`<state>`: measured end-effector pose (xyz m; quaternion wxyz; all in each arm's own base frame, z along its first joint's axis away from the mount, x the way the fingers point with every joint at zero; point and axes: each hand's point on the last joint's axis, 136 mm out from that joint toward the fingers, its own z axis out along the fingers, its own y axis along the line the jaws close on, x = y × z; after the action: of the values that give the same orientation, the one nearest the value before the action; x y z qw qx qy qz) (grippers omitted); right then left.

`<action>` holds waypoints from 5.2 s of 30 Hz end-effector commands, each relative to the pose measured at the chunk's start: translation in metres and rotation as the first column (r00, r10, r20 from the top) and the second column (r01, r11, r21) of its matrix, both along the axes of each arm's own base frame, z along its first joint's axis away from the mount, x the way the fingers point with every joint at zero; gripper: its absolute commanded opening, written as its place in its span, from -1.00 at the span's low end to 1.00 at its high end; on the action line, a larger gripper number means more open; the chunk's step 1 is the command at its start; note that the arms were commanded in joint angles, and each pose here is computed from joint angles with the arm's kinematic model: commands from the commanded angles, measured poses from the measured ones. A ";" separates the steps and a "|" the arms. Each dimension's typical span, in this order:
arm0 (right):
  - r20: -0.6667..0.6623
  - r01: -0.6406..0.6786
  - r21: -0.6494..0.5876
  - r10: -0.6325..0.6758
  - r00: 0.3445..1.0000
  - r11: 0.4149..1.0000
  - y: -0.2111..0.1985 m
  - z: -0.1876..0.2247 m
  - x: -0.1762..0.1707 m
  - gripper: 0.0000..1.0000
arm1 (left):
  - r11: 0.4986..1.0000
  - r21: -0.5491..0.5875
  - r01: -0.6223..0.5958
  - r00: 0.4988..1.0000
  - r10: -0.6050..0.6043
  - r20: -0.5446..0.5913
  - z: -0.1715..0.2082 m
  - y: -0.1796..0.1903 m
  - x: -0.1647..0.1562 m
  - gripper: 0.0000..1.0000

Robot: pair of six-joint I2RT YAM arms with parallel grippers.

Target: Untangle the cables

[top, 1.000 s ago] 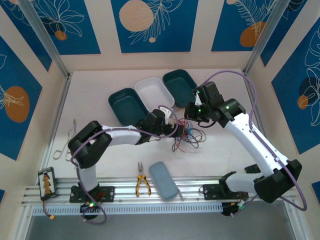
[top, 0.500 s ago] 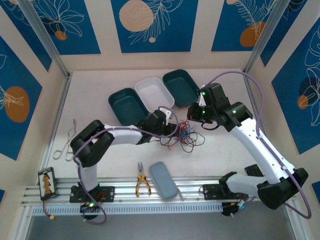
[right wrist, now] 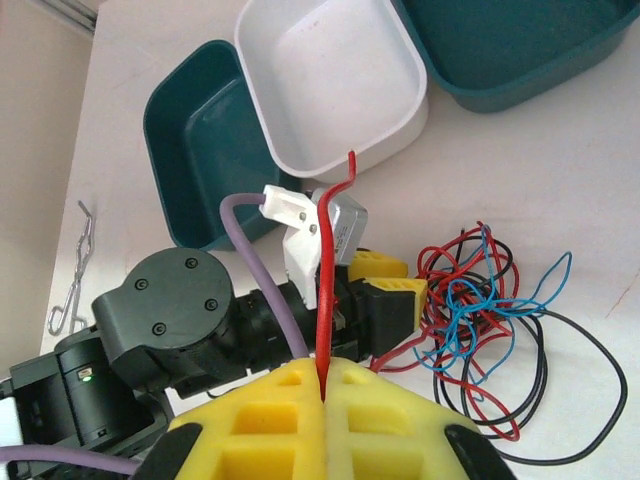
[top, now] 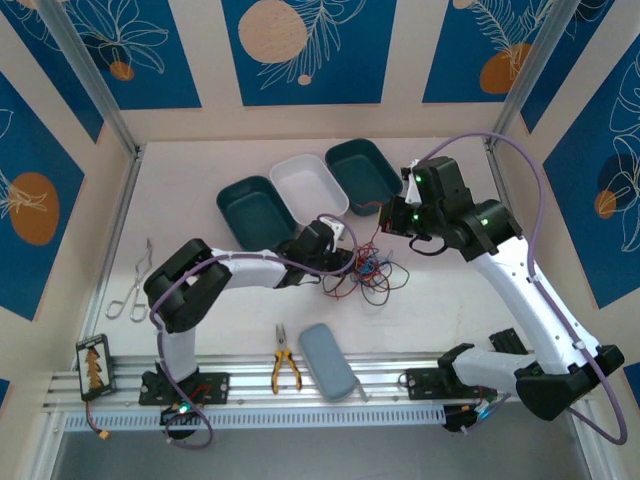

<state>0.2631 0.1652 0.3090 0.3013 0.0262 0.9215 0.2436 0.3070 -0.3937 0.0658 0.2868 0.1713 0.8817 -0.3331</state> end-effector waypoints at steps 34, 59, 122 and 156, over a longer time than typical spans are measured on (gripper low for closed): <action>0.088 -0.038 -0.011 0.039 0.995 0.999 -0.005 0.039 0.011 -1.00 | 0.990 -0.065 -0.127 0.987 0.133 0.092 0.064 0.028 0.005 0.41; 0.183 -0.144 0.111 0.122 0.975 0.983 0.016 0.085 -0.001 -1.00 | 0.996 -0.086 -0.014 0.997 0.008 -0.074 0.012 -0.023 0.006 0.19; 0.349 -0.225 0.159 0.158 0.924 0.961 0.014 0.180 0.010 -1.00 | 0.936 -0.192 0.296 0.749 -0.103 0.654 0.129 -0.022 -0.008 0.49; 0.404 -0.290 0.166 0.203 0.892 0.943 0.026 0.204 -0.007 -1.00 | 0.941 -0.168 0.293 0.817 -0.155 0.556 0.072 -0.055 -0.007 -0.01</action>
<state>0.2652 0.1906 0.4914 0.4157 -0.0920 0.8271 0.3668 0.3005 -0.4436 0.1505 0.5148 0.3278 0.6786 -0.4088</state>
